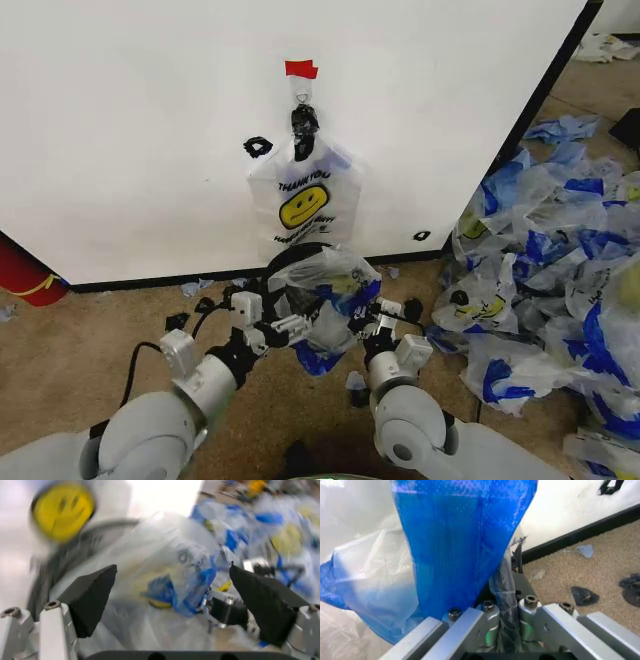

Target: Pick up the garbage bag from the wall and place it over the trash bin.

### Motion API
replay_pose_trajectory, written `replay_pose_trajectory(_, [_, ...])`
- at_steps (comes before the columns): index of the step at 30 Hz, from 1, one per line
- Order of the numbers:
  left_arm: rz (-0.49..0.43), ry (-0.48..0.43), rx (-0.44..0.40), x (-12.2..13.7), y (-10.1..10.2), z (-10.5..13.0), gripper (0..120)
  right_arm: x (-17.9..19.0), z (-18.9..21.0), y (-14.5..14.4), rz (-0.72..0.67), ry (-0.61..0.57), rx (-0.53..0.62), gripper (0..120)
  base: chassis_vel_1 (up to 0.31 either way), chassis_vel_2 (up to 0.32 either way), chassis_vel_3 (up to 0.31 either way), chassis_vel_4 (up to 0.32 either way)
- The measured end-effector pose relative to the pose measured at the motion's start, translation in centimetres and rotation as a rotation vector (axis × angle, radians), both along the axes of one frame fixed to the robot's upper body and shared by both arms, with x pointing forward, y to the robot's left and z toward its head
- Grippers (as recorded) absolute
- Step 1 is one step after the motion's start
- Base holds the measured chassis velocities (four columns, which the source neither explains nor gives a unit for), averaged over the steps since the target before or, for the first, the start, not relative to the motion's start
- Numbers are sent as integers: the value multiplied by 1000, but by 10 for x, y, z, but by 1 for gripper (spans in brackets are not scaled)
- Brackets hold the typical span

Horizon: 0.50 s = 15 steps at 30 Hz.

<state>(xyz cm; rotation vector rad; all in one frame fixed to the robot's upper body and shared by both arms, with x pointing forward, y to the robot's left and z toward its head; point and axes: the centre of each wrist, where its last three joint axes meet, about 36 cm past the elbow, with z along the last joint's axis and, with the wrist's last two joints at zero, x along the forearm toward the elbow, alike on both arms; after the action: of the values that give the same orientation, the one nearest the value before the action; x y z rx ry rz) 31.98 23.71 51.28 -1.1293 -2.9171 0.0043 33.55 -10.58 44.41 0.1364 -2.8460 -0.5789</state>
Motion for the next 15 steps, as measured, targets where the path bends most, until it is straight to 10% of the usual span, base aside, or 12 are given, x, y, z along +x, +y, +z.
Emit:
replay_pose_trajectory(6, [-197, -338, 267, 40, 31, -14, 93, -1, 0, 1, -2, -4, 0, 0, 0, 0, 0, 0])
replay_pose_trajectory(15, [-295, -485, 495, 62, 49, -13, 94, -3, 0, 4, 1, -5, 1, 0, 0, 0, 0, 0])
